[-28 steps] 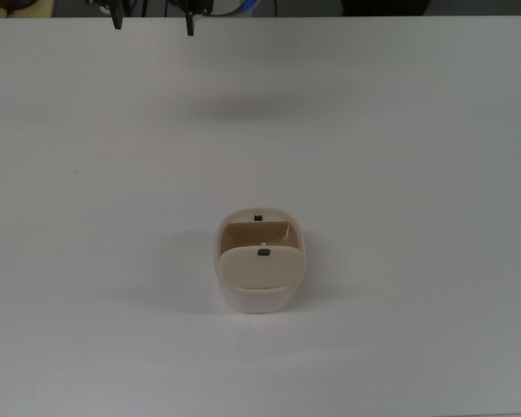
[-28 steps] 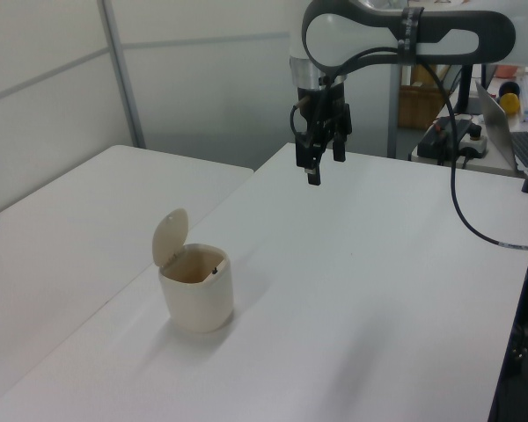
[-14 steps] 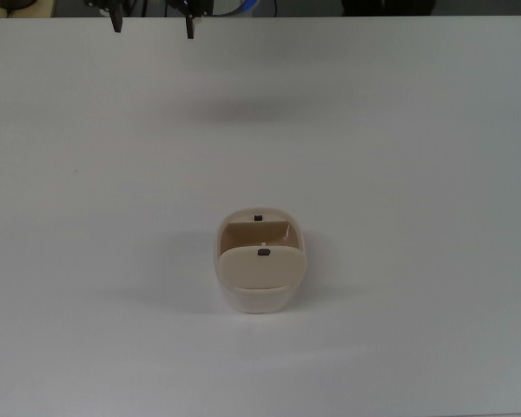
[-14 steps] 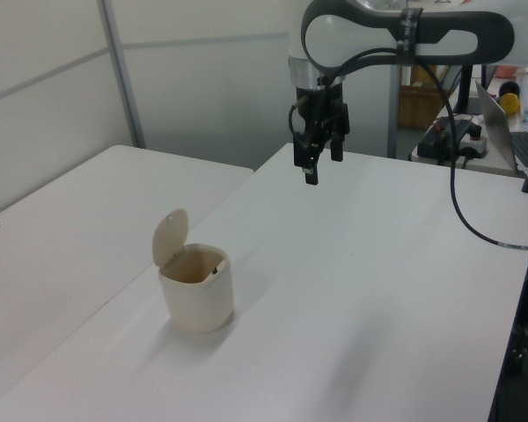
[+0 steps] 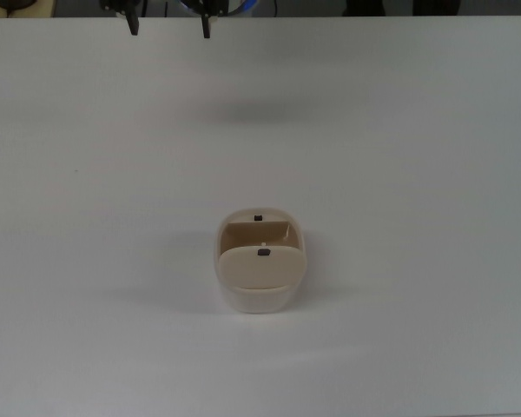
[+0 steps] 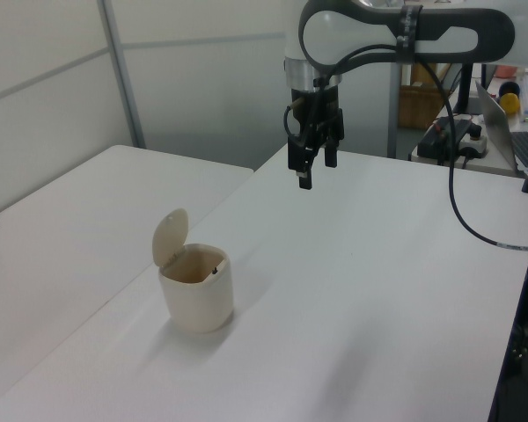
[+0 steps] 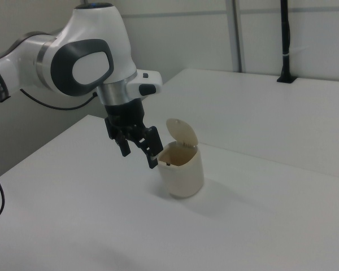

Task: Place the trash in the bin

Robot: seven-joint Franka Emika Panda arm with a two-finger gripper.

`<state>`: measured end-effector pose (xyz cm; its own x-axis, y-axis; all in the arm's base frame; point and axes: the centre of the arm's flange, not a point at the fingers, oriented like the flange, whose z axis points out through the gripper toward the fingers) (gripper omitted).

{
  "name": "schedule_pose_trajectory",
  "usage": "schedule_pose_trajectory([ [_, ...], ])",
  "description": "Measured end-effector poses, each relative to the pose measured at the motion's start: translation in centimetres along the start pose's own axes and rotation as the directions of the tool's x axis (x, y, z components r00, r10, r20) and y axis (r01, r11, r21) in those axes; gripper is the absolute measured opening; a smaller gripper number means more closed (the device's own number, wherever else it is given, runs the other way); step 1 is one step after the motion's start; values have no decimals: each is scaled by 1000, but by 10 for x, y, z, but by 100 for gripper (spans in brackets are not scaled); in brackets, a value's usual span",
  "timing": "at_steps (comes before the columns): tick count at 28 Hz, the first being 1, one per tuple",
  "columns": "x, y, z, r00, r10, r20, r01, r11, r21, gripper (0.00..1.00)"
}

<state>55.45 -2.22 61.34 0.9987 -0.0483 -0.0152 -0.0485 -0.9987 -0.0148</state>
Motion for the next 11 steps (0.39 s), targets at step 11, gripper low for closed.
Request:
schedule_pose_trajectory([
  [11, 15, -4, 15, 999, -36, -12, 37, 999, 17, 100],
])
